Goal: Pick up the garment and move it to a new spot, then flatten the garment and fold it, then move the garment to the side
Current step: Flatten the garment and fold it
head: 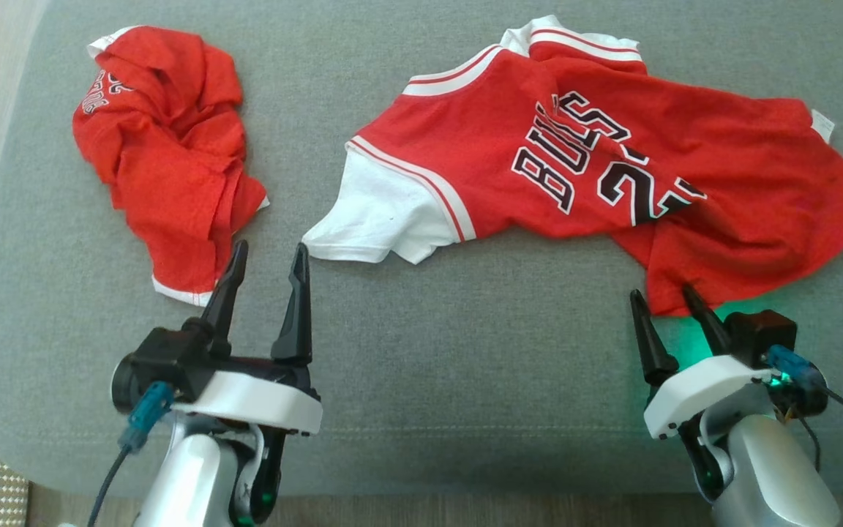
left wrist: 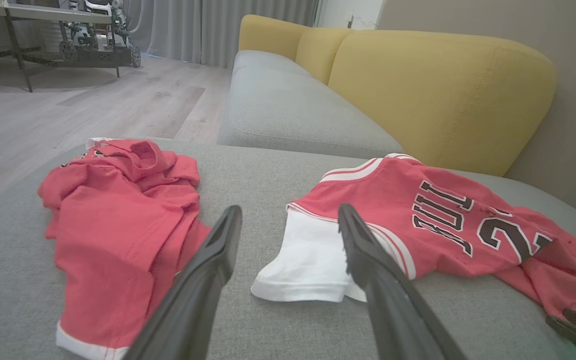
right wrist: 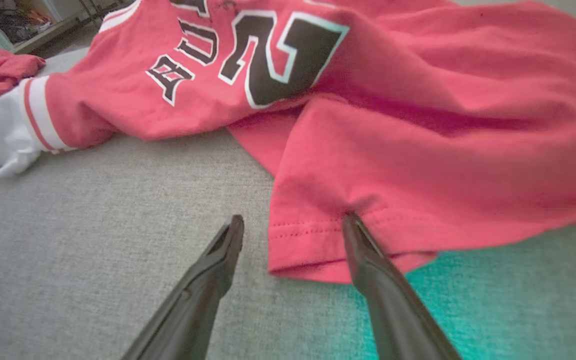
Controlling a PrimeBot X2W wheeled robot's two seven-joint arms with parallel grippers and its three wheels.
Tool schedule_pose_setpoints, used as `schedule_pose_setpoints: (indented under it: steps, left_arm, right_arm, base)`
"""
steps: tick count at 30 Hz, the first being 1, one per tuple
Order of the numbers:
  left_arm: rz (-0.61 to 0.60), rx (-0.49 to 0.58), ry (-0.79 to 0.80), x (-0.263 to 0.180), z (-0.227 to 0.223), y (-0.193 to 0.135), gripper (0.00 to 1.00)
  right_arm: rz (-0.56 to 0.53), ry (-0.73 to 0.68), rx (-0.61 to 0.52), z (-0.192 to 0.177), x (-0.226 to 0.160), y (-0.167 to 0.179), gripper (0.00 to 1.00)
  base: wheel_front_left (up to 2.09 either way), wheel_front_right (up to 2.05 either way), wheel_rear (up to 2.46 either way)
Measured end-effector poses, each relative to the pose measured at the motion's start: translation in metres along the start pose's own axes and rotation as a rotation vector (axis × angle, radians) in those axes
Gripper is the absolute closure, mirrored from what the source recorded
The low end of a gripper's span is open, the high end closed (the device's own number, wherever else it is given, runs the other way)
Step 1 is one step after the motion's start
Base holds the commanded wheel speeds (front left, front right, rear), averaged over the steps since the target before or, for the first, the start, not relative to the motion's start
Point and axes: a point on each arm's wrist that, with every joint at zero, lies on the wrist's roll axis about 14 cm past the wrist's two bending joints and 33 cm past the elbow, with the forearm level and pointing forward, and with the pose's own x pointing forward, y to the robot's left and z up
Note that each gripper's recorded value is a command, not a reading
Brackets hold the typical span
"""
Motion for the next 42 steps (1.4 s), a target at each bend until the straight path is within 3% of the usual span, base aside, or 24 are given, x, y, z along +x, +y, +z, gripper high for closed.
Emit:
schedule_pose_setpoints:
  steps: [1, 2, 3, 10, 21, 28, 35, 42]
  left_arm:
    - [0.002, 0.001, -0.001, 0.0, 0.0, 0.001, 0.0]
    - [0.003, 0.001, 0.0, 0.0, 0.0, 0.001, 0.0]
    - [0.005, 0.001, 0.003, 0.0, -0.001, 0.002, 0.0]
    - [-0.002, 0.0, 0.003, 0.002, -0.001, 0.0, 0.0]
    - [-0.068, -0.025, 0.002, 0.004, -0.001, -0.024, 0.0]
    - [-0.081, -0.033, 0.004, 0.003, -0.001, -0.029, 0.0]
    - [-0.078, -0.033, 0.024, 0.0, -0.007, -0.028, 0.0]
    - [-0.052, -0.03, 0.039, -0.002, -0.012, -0.019, 0.0]
  right_arm:
    - [0.0, 0.01, -0.004, -0.003, 0.001, 0.0, 0.07]
    - [0.003, 0.021, -0.004, -0.006, 0.001, 0.001, 0.69]
    - [0.006, 0.029, -0.008, -0.008, 0.002, 0.002, 1.0]
    - [-0.018, 0.021, -0.024, -0.005, -0.002, -0.007, 1.0]
    - [-0.169, -0.088, -0.04, 0.037, -0.029, -0.064, 1.0]
    - [-0.197, 0.101, -0.032, 0.02, -0.048, -0.089, 1.0]
    - [-0.204, 0.143, -0.068, 0.039, -0.051, -0.11, 1.0]
    - [-0.175, 0.152, -0.101, 0.052, -0.037, -0.107, 1.0]
  base:
    - [0.0, 0.0, 0.0]
    - [0.0, 0.0, 0.0]
    - [0.0, 0.0, 0.0]
    - [0.0, 0.0, 0.0]
    - [0.0, 0.0, 0.0]
    - [0.0, 0.0, 0.0]
    - [0.0, 0.0, 0.0]
    - [0.0, 0.0, 0.0]
